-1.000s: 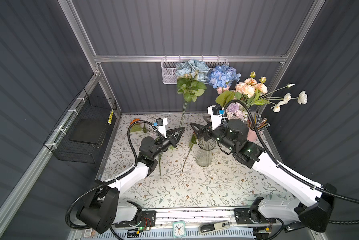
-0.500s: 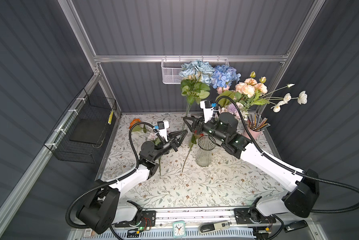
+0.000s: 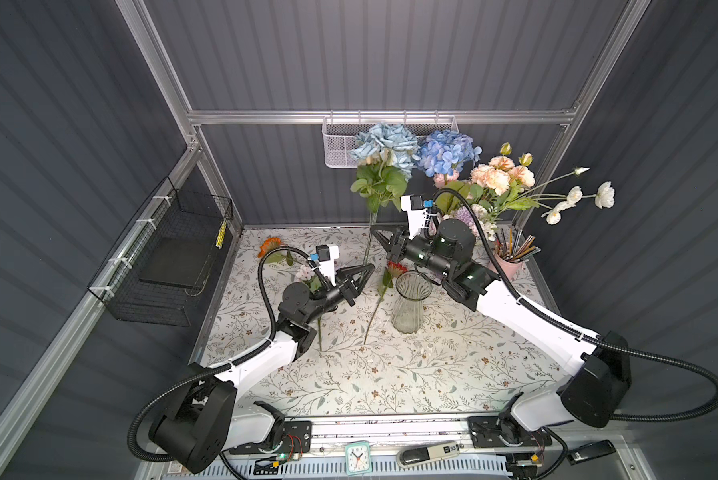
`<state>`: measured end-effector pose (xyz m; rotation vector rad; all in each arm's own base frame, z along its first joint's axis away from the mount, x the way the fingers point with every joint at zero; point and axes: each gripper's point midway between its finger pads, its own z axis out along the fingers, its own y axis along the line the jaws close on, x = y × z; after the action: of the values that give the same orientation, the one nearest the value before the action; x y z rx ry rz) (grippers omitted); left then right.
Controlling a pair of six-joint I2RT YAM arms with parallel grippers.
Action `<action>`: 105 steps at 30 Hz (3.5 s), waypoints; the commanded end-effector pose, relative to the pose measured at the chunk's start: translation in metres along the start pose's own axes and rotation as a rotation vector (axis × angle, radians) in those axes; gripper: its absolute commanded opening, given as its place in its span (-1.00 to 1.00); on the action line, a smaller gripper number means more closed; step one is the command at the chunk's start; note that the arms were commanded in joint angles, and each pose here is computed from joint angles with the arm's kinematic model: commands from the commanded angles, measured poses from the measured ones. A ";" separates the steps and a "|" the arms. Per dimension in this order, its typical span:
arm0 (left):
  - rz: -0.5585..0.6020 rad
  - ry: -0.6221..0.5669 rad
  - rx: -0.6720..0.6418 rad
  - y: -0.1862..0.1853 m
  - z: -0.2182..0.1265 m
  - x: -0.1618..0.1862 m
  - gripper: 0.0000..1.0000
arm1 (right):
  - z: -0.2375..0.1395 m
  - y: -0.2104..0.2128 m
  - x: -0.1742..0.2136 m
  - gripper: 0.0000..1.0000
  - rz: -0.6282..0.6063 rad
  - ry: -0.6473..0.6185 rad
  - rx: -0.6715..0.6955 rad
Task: Arrange the flowers into the vase
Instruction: 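Grasp the blue rose stems with the right gripper below the left gripper, then lower the blue rose stems into the clear glass vase with both grippers, then open the left gripper and lower it to the red gerbera while the right withdraws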
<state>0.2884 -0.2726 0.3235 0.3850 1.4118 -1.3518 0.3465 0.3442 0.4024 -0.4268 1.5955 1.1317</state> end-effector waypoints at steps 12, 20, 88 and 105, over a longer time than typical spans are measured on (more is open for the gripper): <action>0.213 0.010 0.025 -0.031 0.006 -0.004 -1.00 | 0.001 -0.008 0.000 -0.19 0.051 0.010 0.009; 0.219 0.011 0.003 -0.030 0.008 -0.004 -0.99 | -0.006 -0.006 -0.006 -0.95 0.041 -0.010 0.005; 0.065 0.632 -0.546 0.123 -0.030 0.144 0.35 | -0.115 -0.102 0.109 0.38 -0.331 0.318 0.502; 0.118 0.939 -0.663 0.161 -0.040 0.226 0.01 | -0.207 -0.135 0.031 0.98 -0.377 0.067 0.970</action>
<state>0.3186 -0.2918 0.0541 0.6562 2.4300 -0.5991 0.3106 0.1541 0.3105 -0.2953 1.8249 0.1712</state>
